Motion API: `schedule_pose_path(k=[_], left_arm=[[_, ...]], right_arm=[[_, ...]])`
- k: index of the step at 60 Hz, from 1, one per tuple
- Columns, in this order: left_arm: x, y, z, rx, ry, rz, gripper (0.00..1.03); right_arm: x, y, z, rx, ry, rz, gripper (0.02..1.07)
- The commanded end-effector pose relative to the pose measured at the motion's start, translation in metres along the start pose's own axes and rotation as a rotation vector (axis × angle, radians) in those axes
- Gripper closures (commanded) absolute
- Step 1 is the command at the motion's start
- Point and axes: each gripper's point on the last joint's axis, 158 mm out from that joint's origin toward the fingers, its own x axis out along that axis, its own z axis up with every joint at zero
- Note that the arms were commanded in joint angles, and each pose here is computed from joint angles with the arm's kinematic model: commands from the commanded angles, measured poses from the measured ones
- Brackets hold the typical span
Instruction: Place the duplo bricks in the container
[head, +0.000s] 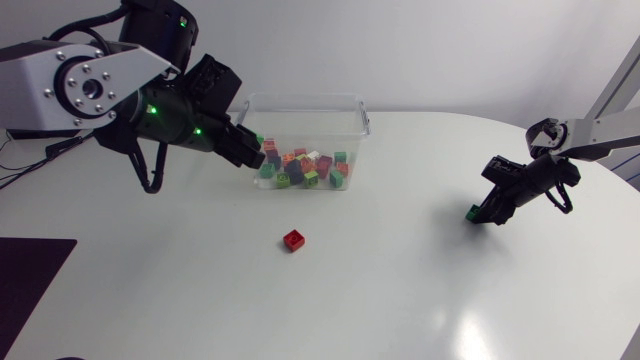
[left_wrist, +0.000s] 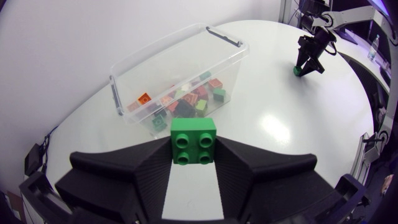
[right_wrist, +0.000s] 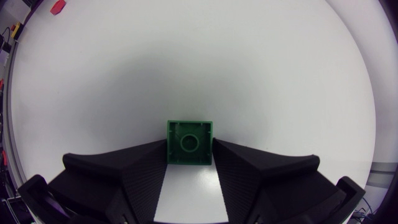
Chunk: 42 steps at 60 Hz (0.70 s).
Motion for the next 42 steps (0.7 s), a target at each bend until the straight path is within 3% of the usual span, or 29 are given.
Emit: schedule_pose_path(k=[1,13,24,42], left_arm=[[0.003,0.005,0.012,-0.021,-0.02,0.008,0.71],[0.004,0.008,0.02,-0.035,-0.044,0.014,0.71],[0.015,0.018,0.039,-0.076,-0.096,0.033,0.71],[0.043,0.047,0.069,-0.161,-0.156,0.065,0.71]], right_arm=[[0.015,0.013,-0.006,-0.029,0.011,0.048,0.61],[0.011,0.021,0.0,-0.018,-0.017,0.086,0.8],[-0.025,0.029,0.023,-0.022,-0.064,0.067,0.81],[-0.095,0.084,0.097,-0.102,-0.145,0.038,0.81]])
